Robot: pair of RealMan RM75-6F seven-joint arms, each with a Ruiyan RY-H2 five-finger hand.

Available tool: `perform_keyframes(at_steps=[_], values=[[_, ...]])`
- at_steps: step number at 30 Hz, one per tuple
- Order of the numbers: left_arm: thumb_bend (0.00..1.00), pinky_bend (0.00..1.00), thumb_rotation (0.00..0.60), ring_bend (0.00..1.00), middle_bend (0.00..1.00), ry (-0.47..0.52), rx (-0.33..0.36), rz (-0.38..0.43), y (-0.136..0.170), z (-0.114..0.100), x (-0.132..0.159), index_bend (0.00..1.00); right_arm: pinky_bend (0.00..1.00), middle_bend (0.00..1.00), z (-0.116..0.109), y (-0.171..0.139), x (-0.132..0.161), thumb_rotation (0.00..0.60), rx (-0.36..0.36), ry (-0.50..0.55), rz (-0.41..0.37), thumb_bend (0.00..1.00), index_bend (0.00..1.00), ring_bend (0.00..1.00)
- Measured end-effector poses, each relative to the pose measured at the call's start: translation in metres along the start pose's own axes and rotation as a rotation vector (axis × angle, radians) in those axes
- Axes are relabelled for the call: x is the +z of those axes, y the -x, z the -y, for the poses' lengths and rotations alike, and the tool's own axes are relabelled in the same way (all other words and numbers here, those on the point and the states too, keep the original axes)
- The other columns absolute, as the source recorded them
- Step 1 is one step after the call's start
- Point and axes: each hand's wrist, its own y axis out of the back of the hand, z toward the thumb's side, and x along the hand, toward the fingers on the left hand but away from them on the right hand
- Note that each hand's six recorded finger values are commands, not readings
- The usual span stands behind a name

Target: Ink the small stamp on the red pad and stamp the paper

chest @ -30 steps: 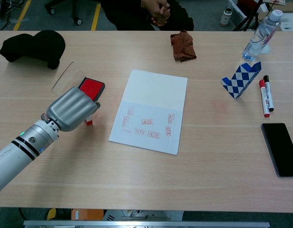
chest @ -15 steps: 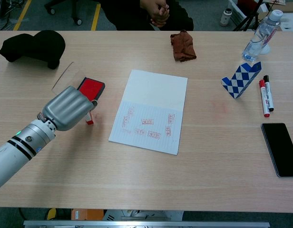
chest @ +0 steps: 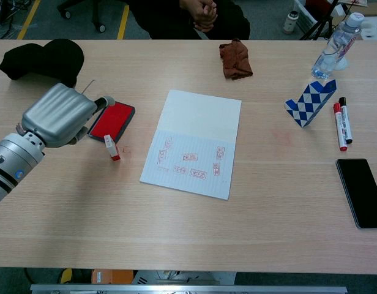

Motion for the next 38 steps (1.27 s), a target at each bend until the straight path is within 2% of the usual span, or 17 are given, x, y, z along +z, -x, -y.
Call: perform_keyframes(at_steps=[5,9,14,20,24,34,38], values=[[0.29,0.7,0.6,0.46,0.46,0.19,0.038,-0.094,0.006,-0.017,-0.038,0.19,0.37,0.31,0.0,0.007,0.002,0.6,0.009,0.015,-0.004,0.26,0.22,0.29],[0.27,0.61,0.6,0.41,0.42,0.294,0.09,-0.195,0.014,-0.023,-0.076,0.2,0.36,0.31,0.0,0.013,0.006,0.6,0.012,0.022,-0.015,0.26,0.22,0.29],[0.27,0.57,0.6,0.4,0.41,0.345,0.11,-0.358,0.037,-0.012,-0.134,0.2,0.36,0.31,0.005,0.02,0.012,0.6,0.026,0.025,-0.033,0.26,0.25,0.29],[0.27,0.56,0.6,0.4,0.41,0.369,0.106,-0.47,0.074,0.002,-0.168,0.27,0.36,0.34,0.01,0.026,0.02,0.6,0.039,0.014,-0.074,0.26,0.3,0.29],[0.27,0.56,0.6,0.4,0.41,0.369,0.093,-0.508,0.101,0.009,-0.177,0.31,0.36,0.36,0.014,0.027,0.029,0.6,0.048,0.0,-0.121,0.26,0.33,0.29],[0.27,0.55,0.6,0.4,0.41,0.38,0.082,-0.505,0.148,0.015,-0.171,0.34,0.36,0.39,0.023,0.024,0.054,0.6,0.057,-0.03,-0.256,0.26,0.37,0.3],[0.27,0.55,0.6,0.4,0.41,0.388,0.095,-0.499,0.159,0.013,-0.165,0.34,0.36,0.39,0.024,0.023,0.059,0.6,0.052,-0.03,-0.277,0.26,0.37,0.3]])
